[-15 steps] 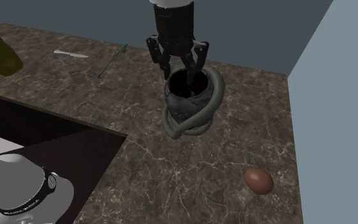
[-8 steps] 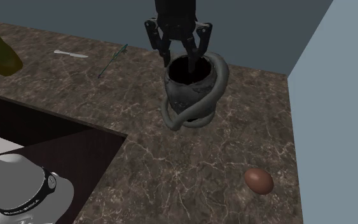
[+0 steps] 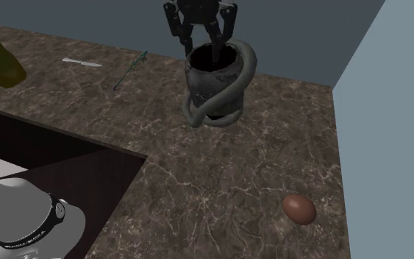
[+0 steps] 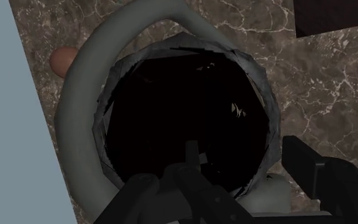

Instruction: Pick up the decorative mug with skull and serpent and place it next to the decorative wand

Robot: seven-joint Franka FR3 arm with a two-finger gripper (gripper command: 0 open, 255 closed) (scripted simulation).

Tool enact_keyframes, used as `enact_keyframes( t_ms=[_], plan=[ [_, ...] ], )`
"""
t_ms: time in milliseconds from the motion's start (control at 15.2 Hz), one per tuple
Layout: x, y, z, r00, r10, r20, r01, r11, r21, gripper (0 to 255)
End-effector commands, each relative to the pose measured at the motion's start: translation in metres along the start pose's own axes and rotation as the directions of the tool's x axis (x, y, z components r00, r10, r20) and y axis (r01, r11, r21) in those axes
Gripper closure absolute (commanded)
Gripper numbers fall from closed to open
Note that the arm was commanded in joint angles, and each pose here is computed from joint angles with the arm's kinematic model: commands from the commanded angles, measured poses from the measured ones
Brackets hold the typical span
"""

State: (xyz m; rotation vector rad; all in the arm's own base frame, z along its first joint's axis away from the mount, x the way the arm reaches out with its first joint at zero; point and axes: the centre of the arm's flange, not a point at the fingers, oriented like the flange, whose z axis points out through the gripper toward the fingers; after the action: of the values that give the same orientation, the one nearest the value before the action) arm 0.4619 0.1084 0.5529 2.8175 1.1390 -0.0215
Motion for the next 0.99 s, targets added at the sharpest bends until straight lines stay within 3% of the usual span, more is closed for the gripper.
enact_keyframes(
  t_ms=[0,924],
  plan=[
    [0.021,-0.021,-0.005,1.000,0.001,-0.002,-0.001,1.000,-0.001,255],
    [0.162,-0.138,-0.023,1.000,0.001,-0.002,-0.001,1.000,-0.001,255]
  ],
)
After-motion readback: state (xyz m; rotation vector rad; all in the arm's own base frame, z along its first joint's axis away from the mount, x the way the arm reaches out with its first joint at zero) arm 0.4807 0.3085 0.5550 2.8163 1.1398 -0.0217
